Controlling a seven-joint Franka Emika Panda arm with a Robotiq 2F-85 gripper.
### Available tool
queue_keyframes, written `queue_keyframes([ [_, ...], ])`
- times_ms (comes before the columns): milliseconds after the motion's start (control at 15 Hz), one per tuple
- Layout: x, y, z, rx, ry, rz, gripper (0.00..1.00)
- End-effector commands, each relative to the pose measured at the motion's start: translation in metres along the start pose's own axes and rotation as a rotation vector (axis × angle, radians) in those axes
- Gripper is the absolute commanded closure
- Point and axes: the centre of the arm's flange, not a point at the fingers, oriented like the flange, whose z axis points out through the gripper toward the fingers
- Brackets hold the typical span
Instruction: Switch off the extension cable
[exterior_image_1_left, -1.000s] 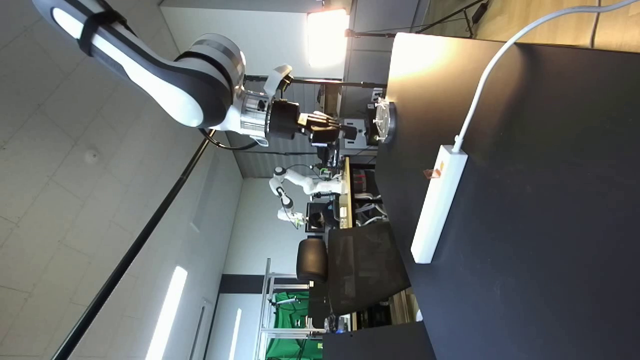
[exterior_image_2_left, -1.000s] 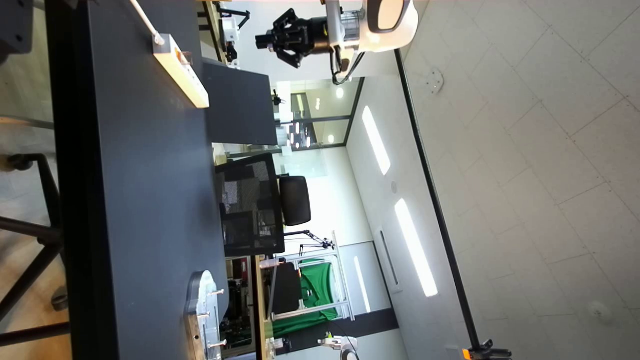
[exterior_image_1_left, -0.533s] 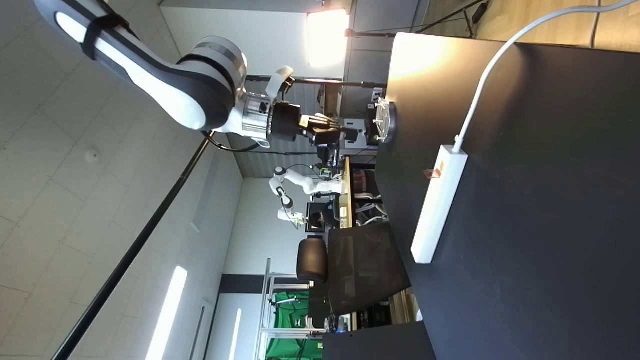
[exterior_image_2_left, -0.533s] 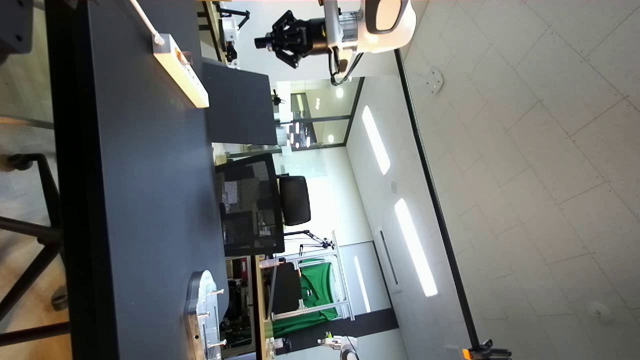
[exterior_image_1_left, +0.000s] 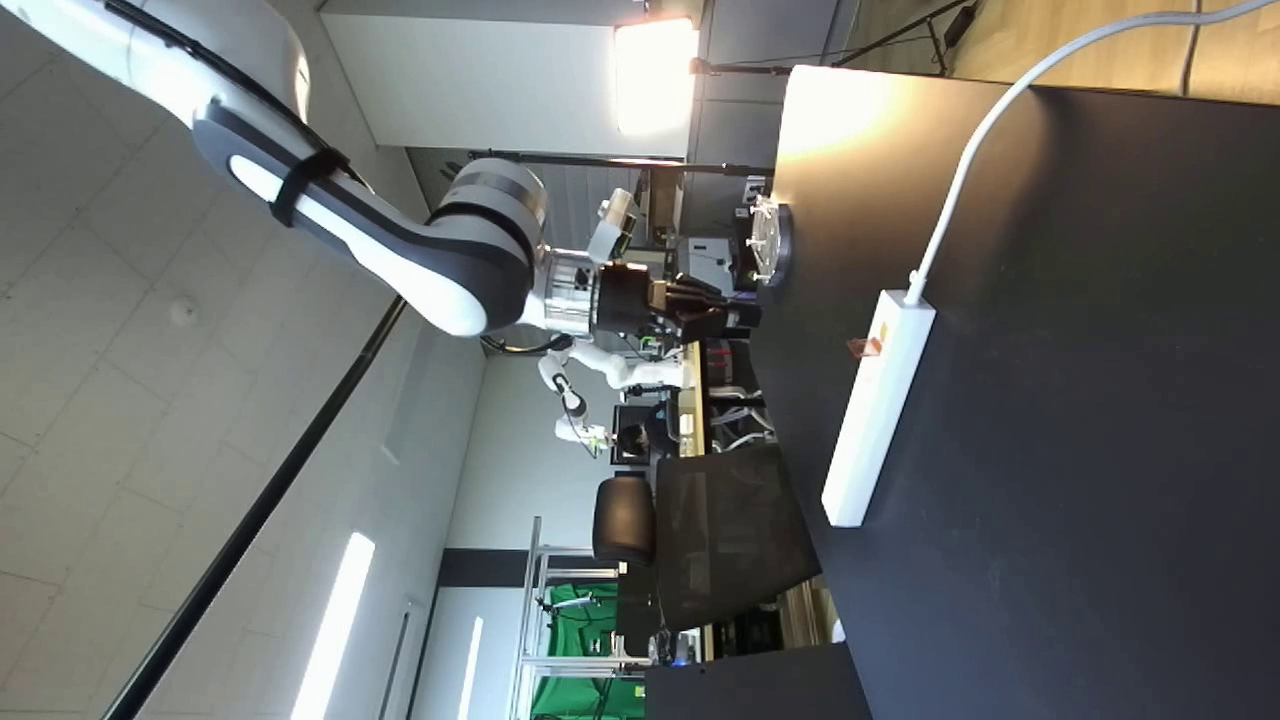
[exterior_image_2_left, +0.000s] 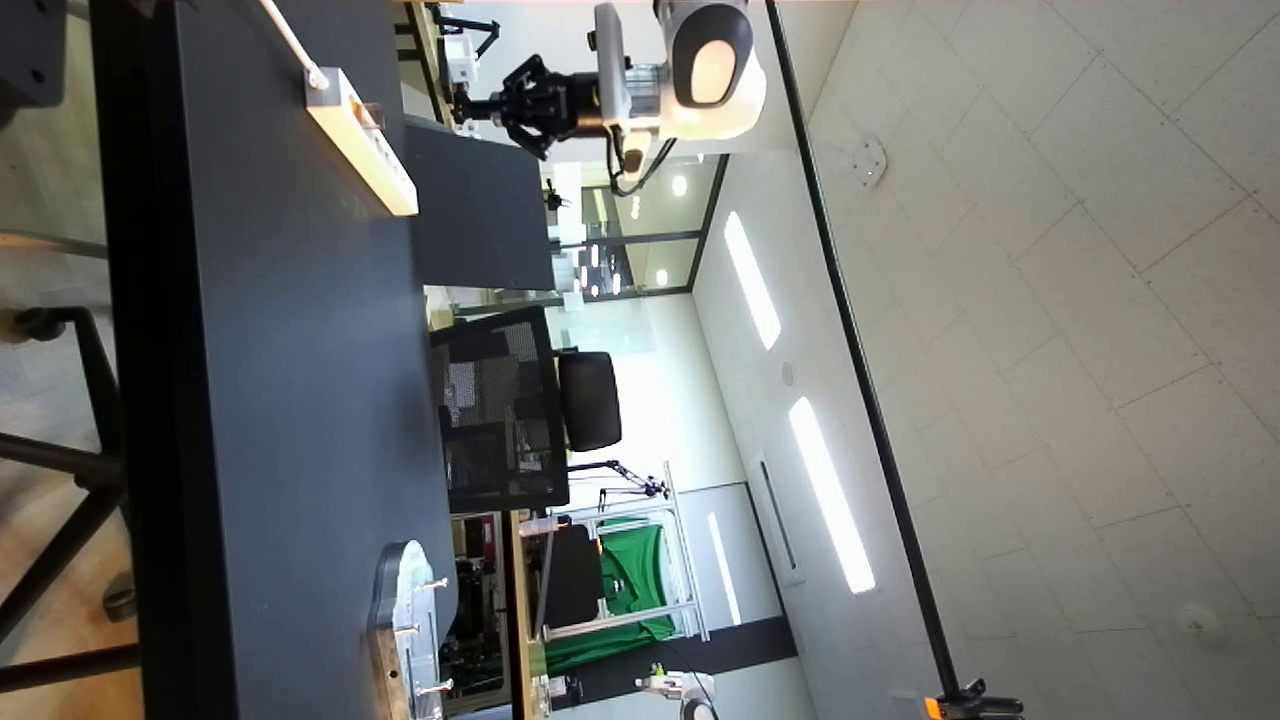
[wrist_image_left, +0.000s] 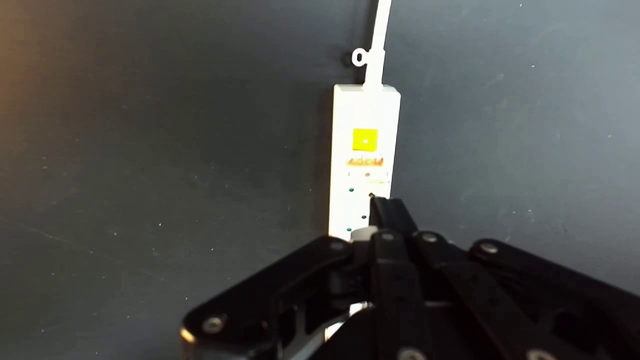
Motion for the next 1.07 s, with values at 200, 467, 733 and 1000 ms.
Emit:
queue_keyframes([
  [200,0.041,-0.013,0.043,0.041,-0.080,0.038,1.00],
  [467,0.043,-0.027,0.063,0.056,-0.120,0.036,1.00],
  [733,0.042,-0.031,0.075,0.065,-0.166,0.045,1.00],
  [1000,0.036,-0.028,0.078,0.051,-0.201,0.065,1.00],
])
